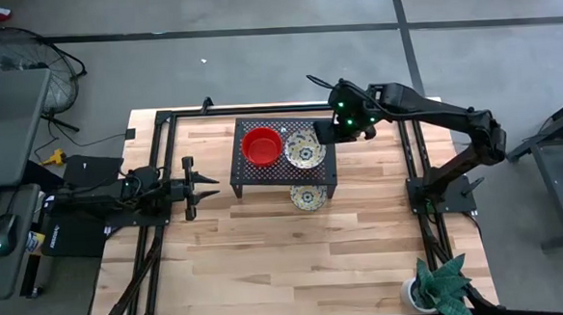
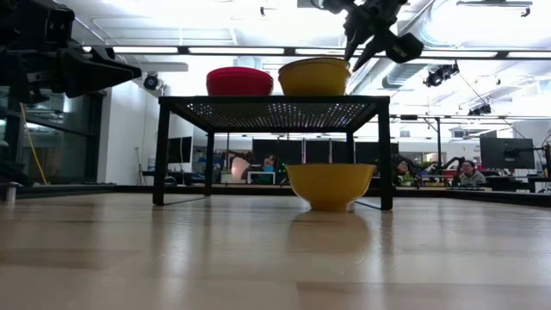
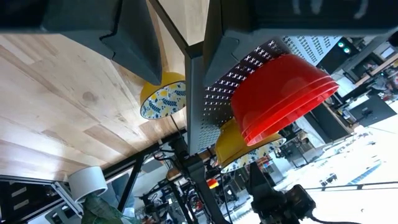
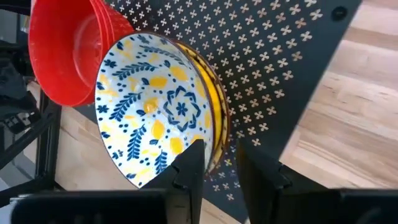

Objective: Pick & Place Mini bowls
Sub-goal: Stack the white patterned bowl on the white patterned bowls on the shelf

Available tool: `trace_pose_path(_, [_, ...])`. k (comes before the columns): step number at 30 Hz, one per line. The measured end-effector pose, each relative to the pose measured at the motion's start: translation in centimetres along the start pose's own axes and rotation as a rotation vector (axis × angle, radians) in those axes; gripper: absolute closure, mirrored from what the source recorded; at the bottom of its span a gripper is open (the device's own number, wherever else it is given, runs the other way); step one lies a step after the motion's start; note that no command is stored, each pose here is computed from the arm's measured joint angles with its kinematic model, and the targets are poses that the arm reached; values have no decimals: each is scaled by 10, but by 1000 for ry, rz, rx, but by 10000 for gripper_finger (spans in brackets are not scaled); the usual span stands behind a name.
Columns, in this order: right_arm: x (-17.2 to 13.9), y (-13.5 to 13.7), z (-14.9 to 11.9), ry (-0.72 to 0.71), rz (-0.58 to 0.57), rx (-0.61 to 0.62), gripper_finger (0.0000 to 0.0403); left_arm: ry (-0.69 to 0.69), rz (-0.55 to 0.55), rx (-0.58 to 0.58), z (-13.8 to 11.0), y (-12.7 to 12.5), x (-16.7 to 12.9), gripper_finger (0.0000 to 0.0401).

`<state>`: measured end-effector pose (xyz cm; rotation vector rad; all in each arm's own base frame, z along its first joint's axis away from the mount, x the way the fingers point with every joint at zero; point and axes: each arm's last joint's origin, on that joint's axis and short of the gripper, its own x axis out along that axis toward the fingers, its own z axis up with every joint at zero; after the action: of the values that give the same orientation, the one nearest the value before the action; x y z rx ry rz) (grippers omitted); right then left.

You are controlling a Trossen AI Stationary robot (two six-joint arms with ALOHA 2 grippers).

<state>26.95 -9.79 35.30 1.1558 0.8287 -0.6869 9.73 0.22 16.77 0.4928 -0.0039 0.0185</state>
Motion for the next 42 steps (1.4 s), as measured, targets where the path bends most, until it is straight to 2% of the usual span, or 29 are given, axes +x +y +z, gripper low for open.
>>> trace_pose_path(6, [-17, -2, -21, -9, -50, -85, 322, 0, 0, 0, 0, 0, 0, 288])
trace_pose_path(10, [-27, -2, -42, 3, -96, -209, 322, 0, 0, 0, 0, 0, 0, 288])
trace_pose_path(16, [-35, 2, -80, 36, -162, -508, 322, 0, 0, 0, 0, 0, 0, 288])
trace_pose_path(22, [-40, 9, -127, 78, -172, -899, 322, 0, 0, 0, 0, 0, 0, 288])
trace_pose_path(25, [-46, 8, -149, 57, -181, -1029, 322, 0, 0, 0, 0, 0, 0, 288])
trace_pose_path(30, [-43, 2, -187, 82, -168, -1163, 319, 0, 0, 0, 0, 0, 0, 288])
trace_pose_path(34, [-29, -6, -214, 124, -130, -1251, 300, 0, 0, 0, 0, 0, 0, 288])
trace_pose_path(42, [18, -13, -241, 98, 41, -1260, 244, 0, 0, 0, 0, 0, 0, 288])
